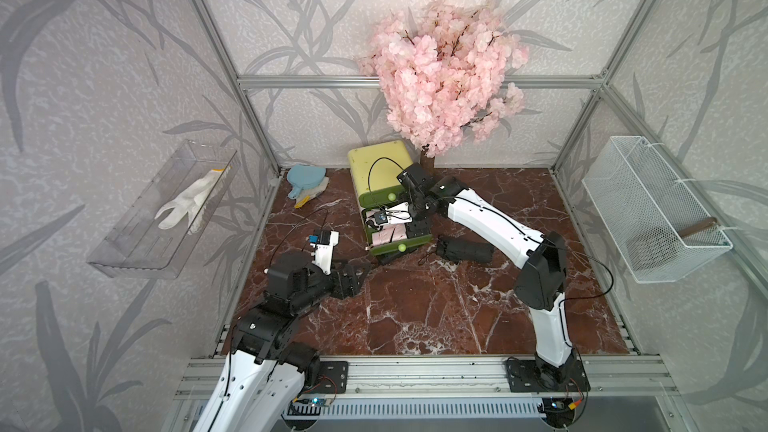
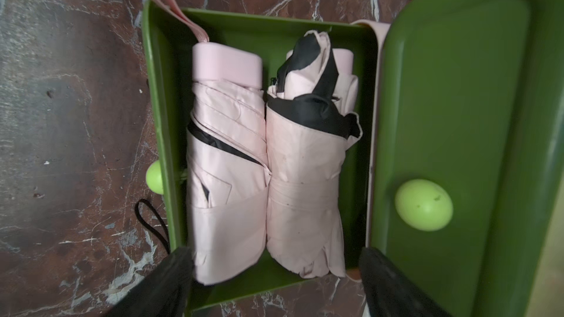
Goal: Place the umbrella in the drawer by color
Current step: Place the umbrella in the drawer.
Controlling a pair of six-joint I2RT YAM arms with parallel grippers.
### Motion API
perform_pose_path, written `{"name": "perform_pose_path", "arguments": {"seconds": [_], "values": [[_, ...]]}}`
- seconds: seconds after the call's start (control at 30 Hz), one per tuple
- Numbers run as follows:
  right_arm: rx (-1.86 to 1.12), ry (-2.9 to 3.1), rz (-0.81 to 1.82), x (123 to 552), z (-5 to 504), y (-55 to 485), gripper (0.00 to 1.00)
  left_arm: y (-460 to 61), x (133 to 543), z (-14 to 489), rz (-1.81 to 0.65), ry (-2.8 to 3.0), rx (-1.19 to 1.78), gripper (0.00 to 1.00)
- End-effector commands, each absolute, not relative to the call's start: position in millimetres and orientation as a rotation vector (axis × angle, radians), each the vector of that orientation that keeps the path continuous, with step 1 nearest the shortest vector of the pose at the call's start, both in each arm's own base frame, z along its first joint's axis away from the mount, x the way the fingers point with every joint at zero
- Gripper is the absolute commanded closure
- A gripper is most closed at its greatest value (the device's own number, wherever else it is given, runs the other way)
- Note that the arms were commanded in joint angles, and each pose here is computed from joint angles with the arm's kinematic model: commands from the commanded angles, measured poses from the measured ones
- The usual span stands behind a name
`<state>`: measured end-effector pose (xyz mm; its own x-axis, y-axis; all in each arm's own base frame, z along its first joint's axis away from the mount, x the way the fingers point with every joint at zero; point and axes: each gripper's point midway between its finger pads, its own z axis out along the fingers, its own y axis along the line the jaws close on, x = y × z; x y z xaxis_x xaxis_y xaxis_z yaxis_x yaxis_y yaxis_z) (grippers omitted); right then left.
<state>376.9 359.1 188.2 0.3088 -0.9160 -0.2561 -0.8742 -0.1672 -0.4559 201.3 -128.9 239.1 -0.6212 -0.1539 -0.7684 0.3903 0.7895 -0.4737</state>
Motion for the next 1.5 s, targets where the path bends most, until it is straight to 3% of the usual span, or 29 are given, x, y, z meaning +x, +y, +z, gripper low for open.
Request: {"name": "perform_pose_path", "arguments": {"seconds": [0.0,0.17,0.33,0.5,0.7,0.87,1.27,1.47], "values": [[-1.917,1.615,-0.12,374,229,349,0.1,-125,200,251,-0.764,2.074,0.183,0.18],[-1.639,1.646,-0.077,372,258,344,0.13,-119,203,250,-0.715,2.083,0.157,0.18],[-1.366,1.704,0.062,354,264,342,0.25,-110,211,248,-0.651,2.097,0.113,0.18],[-1.007,1.808,0.257,335,251,348,0.28,-99,232,247,-0.596,2.115,-0.042,0.2],[-0.675,1.972,0.476,317,219,345,0.34,-105,264,224,-0.647,2.134,-0.196,0.42],[-0.455,2.044,0.521,322,186,334,0.36,-113,282,200,-0.666,2.185,-0.235,0.46],[-0.325,2.04,0.639,325,159,342,0.4,-124,297,146,-0.647,2.327,-0.24,0.53],[-0.346,2.066,0.655,321,147,345,0.4,-124,312,147,-0.623,2.302,-0.239,0.55]]}}
